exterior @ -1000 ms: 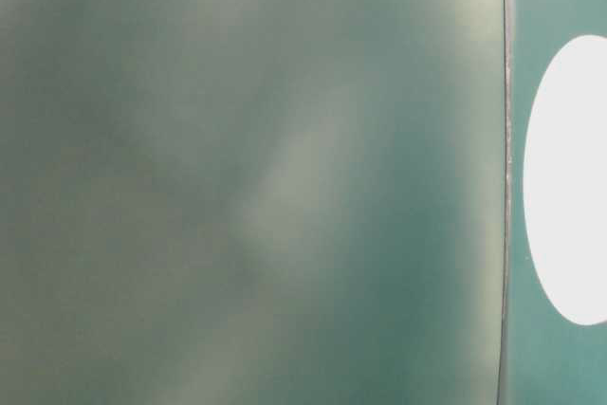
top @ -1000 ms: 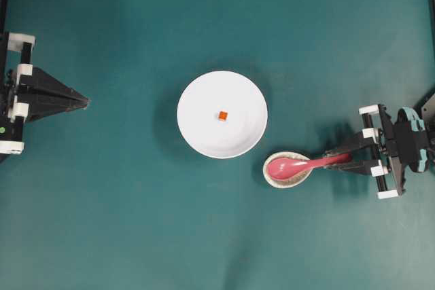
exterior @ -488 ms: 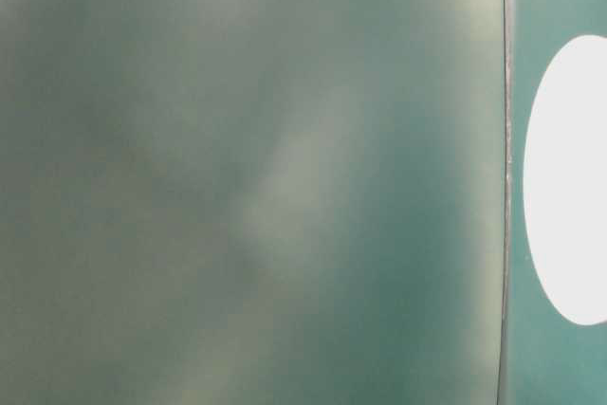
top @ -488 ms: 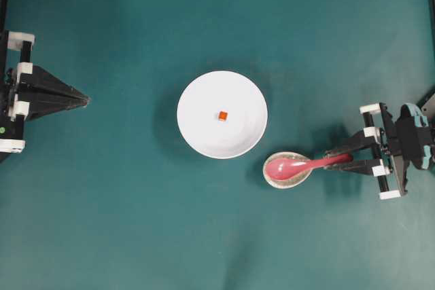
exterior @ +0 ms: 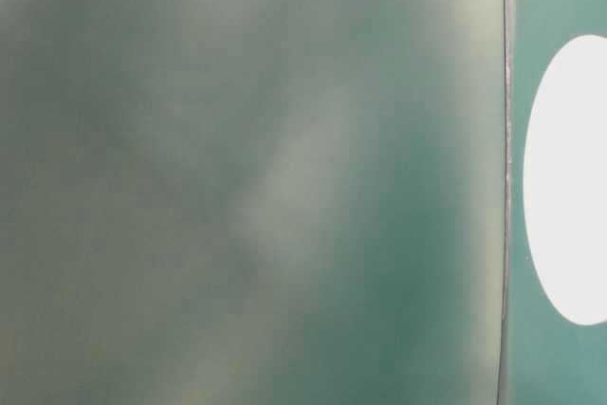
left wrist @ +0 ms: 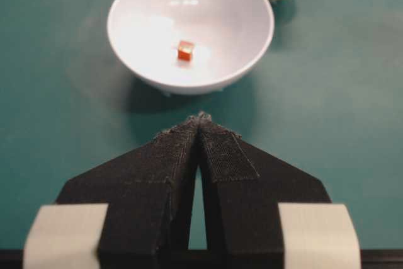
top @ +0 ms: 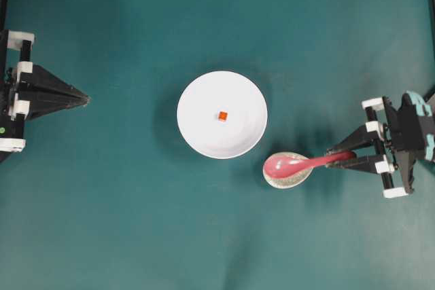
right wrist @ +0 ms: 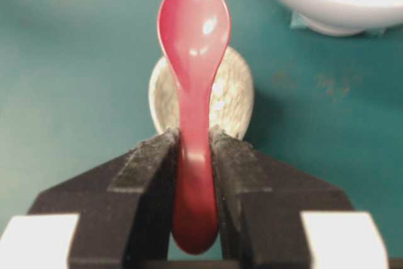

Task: Grip the spoon and scoop the red block from the bowl with right arm.
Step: 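Lift the spoon with the right gripper and swing it over the white bowl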

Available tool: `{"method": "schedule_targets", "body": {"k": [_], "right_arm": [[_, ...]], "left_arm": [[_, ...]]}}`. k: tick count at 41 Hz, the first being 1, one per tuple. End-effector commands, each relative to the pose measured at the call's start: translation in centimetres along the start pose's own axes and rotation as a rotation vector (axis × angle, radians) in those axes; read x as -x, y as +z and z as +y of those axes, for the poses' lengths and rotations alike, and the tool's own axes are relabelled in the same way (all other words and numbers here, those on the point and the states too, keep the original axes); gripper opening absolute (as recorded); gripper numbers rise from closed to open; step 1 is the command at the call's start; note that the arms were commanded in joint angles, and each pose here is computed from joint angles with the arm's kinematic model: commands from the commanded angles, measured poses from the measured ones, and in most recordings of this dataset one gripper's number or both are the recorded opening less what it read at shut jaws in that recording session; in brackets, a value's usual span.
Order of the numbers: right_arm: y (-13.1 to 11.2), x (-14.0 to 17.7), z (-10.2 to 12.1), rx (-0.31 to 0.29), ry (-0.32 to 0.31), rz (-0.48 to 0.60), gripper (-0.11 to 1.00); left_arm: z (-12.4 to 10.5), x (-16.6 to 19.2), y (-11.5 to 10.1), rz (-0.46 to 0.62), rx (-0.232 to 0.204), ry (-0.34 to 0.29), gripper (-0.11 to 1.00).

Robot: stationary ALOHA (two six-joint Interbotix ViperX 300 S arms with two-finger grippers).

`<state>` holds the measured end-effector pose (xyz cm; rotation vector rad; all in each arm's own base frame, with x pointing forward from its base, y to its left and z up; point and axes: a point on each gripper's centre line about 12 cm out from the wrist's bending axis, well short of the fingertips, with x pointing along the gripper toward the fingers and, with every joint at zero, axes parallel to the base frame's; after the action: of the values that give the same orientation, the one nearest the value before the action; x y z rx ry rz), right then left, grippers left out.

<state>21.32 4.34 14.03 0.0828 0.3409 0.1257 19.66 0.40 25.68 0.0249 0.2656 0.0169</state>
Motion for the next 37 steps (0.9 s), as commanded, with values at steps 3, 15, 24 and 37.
{"method": "schedule_targets", "body": {"k": [3, 15, 24, 37], "right_arm": [[2.6, 0.0, -0.2, -0.025, -0.011, -0.005, 0.24], [7.2, 0.8, -1.3, -0.036, -0.053, 0.042, 0.24], [10.0, 1.2, -2.8, -0.062, -0.109, 0.093, 0.24], [13.1, 0.4, -3.7, -0.099, -0.138, 0.150, 0.24]], "left_arm": [[0.1, -0.1, 0.8, -0.017, -0.004, 0.004, -0.01], [0.2, -0.1, 0.6, -0.003, -0.002, 0.011, -0.01], [0.2, -0.1, 0.4, 0.006, -0.001, 0.009, -0.01], [0.2, -0.1, 0.4, 0.006, 0.001, 0.011, -0.01]]}}
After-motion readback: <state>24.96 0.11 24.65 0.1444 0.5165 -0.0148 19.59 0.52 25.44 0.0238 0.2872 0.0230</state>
